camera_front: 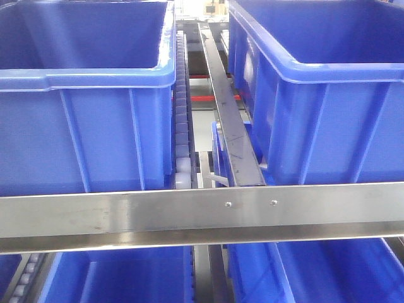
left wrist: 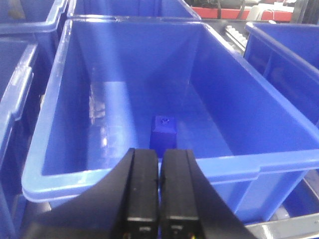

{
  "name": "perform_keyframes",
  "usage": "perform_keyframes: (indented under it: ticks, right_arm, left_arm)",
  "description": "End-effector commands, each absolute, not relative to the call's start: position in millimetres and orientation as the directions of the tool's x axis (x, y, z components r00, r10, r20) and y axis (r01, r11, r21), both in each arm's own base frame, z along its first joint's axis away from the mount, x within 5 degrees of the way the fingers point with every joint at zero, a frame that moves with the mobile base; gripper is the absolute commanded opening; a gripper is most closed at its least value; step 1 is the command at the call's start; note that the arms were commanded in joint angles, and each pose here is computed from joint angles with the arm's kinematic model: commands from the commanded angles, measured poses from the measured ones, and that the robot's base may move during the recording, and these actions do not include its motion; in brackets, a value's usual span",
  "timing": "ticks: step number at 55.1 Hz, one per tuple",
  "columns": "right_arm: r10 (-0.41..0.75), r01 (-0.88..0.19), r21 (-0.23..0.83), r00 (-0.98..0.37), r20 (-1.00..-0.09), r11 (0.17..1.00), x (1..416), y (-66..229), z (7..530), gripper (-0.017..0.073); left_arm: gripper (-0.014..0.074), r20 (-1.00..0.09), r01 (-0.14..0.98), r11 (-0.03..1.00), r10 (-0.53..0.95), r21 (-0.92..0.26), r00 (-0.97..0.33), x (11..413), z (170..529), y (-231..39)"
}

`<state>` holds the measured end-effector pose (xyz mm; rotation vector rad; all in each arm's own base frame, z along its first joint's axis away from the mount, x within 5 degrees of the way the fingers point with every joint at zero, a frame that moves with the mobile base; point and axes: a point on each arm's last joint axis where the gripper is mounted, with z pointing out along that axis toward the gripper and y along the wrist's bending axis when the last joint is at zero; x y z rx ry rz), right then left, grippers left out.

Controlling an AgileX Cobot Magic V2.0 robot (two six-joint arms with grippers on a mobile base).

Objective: Pick and sort blue part to right shelf

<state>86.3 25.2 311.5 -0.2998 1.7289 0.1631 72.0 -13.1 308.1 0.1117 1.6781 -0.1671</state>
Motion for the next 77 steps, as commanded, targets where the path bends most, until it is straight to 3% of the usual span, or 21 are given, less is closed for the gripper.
perform_keyframes:
  ticks: [1, 11, 22, 31, 37, 44, 57, 77]
  right_arm:
    - [-0.075, -0.312, -0.059, -0.039, -0.996, 0.948, 86.1, 28.0, 330.2, 0.0122]
    - [-0.020, -0.308, -0.037, 0.060, -0.998, 0.951, 86.0, 27.9, 379.3, 0.0073]
    - [-0.048, -0.192, -0.005, -0.221, -0.974, 0.981, 126.9, 33.2, 441.9, 0.0057]
    - [-0.031, -0.067, -0.004, -0.403, -0.915, 0.998, 175.0, 36.3, 455.8, 0.0060]
    - [-0.026, 0.021, -0.040, -0.475, -0.879, 0.999, 207.6, 26.1, 450.0, 0.0060]
    - [-0.014, 0.050, -0.050, -0.547, -0.837, 0.997, 247.0, 14.6, 436.9, 0.0060]
    - [-0.151, -0.105, -0.109, -0.617, -0.773, 0.988, 333.4, 14.6, 401.2, 0.0060]
    - [-0.154, -0.129, -0.088, -0.703, -0.694, 0.988, 426.3, 20.9, 311.3, 0.0060]
  left_arm:
    - [0.0125, -0.999, 0.173, 0.984, -0.044, -0.043, -0.001, 72.1, 324.8, -12.8]
    - [0.0125, -0.999, 0.173, 0.984, -0.045, -0.043, 0.004, 72.1, 325.2, -12.7]
    - [0.0125, -0.999, 0.173, 0.984, -0.045, -0.043, 0.004, 72.1, 325.2, -12.7]
    - [0.0125, -0.999, 0.173, 0.984, -0.045, -0.043, 0.004, 72.1, 325.2, -12.7]
    - [0.0125, -0.999, 0.173, 0.984, -0.045, -0.043, 0.004, 72.1, 325.2, -12.7]
    - [0.0125, -0.999, 0.173, 0.984, -0.045, -0.043, 0.004, 72.1, 325.2, -12.7]
    - [0.0125, -0.999, 0.173, 0.984, -0.045, -0.043, 0.004, 72.1, 325.2, -12.7]
    - [0.0125, -0.999, 0.173, 0.984, -0.045, -0.043, 0.004, 72.1, 325.2, -12.7]
